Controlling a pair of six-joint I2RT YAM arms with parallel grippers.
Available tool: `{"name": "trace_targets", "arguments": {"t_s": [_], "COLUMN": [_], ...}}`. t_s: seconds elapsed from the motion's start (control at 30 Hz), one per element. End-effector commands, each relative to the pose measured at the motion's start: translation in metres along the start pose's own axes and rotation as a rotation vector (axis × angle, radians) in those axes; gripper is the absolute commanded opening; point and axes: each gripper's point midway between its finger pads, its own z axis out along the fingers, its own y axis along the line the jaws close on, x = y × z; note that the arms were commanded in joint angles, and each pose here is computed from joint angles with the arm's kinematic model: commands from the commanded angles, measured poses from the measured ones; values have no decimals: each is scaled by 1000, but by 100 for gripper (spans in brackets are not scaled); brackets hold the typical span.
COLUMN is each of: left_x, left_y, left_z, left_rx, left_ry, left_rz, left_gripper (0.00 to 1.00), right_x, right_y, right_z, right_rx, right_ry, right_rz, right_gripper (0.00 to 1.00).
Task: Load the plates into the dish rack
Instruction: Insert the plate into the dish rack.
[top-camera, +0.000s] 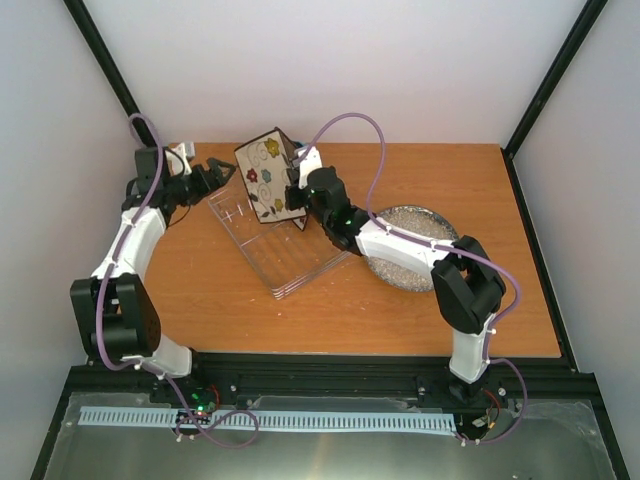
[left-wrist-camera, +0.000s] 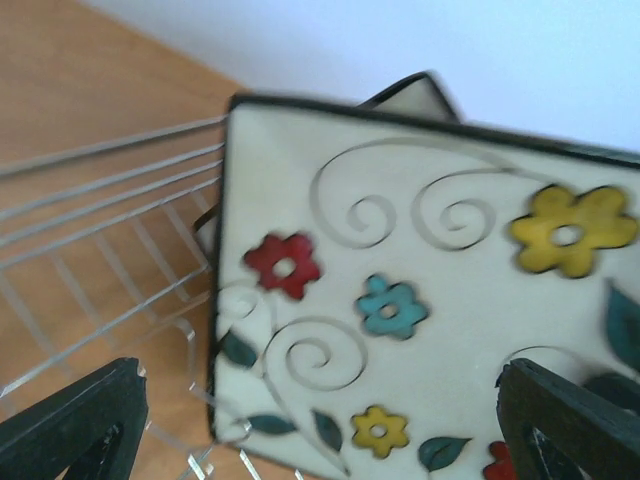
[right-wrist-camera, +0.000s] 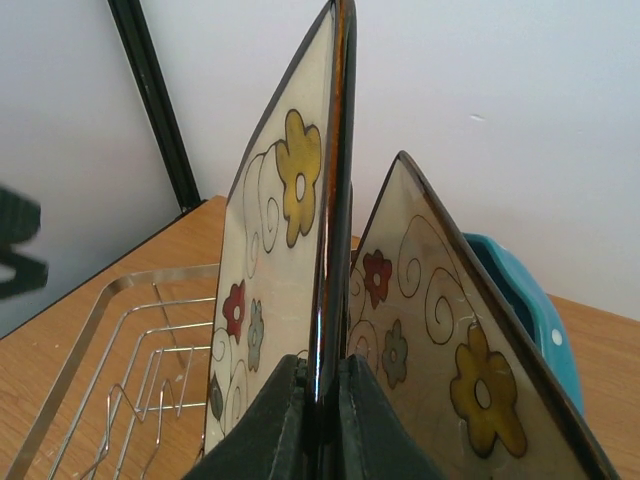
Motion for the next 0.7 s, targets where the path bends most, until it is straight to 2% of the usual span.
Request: {"name": "trace_targets", "arguments": {"t_s": [0.0,0.27,0.67], "left_x": [-23,-35,-27], "left_y": [-39,-27,-31], "left_z": [4,33,52], "left_rx": [154,156,255], "left_ry": [-8,40,90], "left_rz": [167,171,170], "left_gripper": [96,94,84], "right_x": [-144,-154,-162], "right_y": [2,0,-2], "right_z": [-54,-53,-50], "right_rx": [-65,-61,-60], "right_ry": [-388,-395,-396], "right_rz": [151,132,129], "right_gripper": [3,3,3]}}
